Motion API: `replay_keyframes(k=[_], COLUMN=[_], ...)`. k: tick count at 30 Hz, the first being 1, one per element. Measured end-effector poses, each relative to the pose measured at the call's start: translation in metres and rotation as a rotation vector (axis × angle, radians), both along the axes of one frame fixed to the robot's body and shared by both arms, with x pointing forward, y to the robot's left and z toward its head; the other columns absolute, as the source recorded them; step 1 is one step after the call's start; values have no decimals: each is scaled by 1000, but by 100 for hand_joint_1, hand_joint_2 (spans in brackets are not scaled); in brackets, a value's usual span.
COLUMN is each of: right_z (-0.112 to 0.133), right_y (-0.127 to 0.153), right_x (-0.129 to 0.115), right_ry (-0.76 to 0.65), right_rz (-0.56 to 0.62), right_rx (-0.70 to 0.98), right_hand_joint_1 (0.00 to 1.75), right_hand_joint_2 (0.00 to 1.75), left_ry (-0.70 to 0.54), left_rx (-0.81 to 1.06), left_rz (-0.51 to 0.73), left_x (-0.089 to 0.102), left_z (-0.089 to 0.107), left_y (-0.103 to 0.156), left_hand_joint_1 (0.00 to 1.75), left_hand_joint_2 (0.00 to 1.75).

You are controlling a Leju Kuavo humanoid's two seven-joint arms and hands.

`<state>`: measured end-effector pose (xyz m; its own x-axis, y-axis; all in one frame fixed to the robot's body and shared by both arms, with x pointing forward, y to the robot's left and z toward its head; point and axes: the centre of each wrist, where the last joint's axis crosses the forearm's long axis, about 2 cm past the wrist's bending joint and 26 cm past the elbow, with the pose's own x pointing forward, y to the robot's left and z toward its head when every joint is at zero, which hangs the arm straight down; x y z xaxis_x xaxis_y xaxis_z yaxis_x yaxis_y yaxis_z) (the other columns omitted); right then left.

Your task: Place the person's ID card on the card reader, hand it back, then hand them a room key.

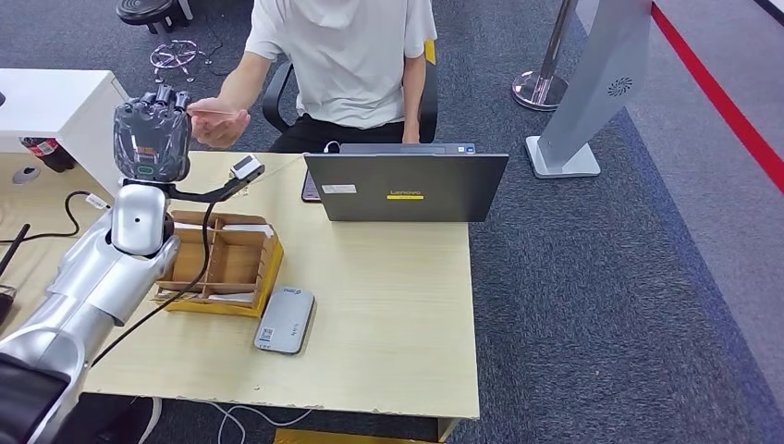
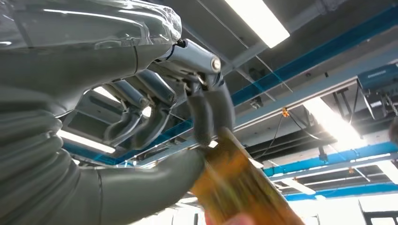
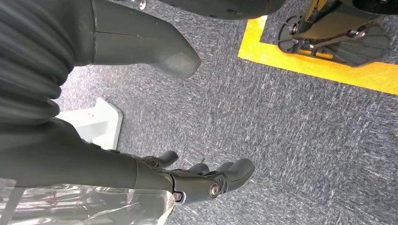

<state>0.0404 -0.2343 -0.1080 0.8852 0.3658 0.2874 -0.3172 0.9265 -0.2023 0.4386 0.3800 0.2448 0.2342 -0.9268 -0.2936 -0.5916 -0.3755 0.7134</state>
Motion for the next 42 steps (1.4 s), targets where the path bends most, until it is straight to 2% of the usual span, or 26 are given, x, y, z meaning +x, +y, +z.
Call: replay_keyframes(k=[12,20,23,26,29,32,35,38,42], right_z=[0,0,1,1,1,1,1,1,1], right_y=[3,4,5,7,8,9,9,10,12], right_x=[-1,-2,-3,-5,-7,-7,-6,-8,-10], right_ry=[4,5,0,-12,-16,-18,-29,-38,-37], right_rz=[-8,-25,-48,-79,-96,-105,-131,-166,-194], right_rx=[-25,-30,-35,-36,-38,-38,-37,-39,-34], right_hand_joint_1=[0,0,0,0,0,0,0,0,0], right_hand_joint_2=[175,175,175,175,175,175,175,175,175], left_ry=[39,45,25,-30,-93,-128,-159,-172,-187], left_rx=[6,-80,-205,-377,-455,-464,-630,-879,-1016], left_rz=[-26,-79,-153,-213,-211,-178,-179,-217,-221], left_x=[-4,-23,-48,-86,-123,-143,-166,-206,-260], left_z=[-15,-32,-45,-62,-72,-72,-77,-95,-111], left_y=[14,26,35,59,86,103,117,143,177], left_hand_joint_1=[0,0,0,0,0,0,0,0,0], left_hand_joint_2=[175,175,175,175,175,175,175,175,175])
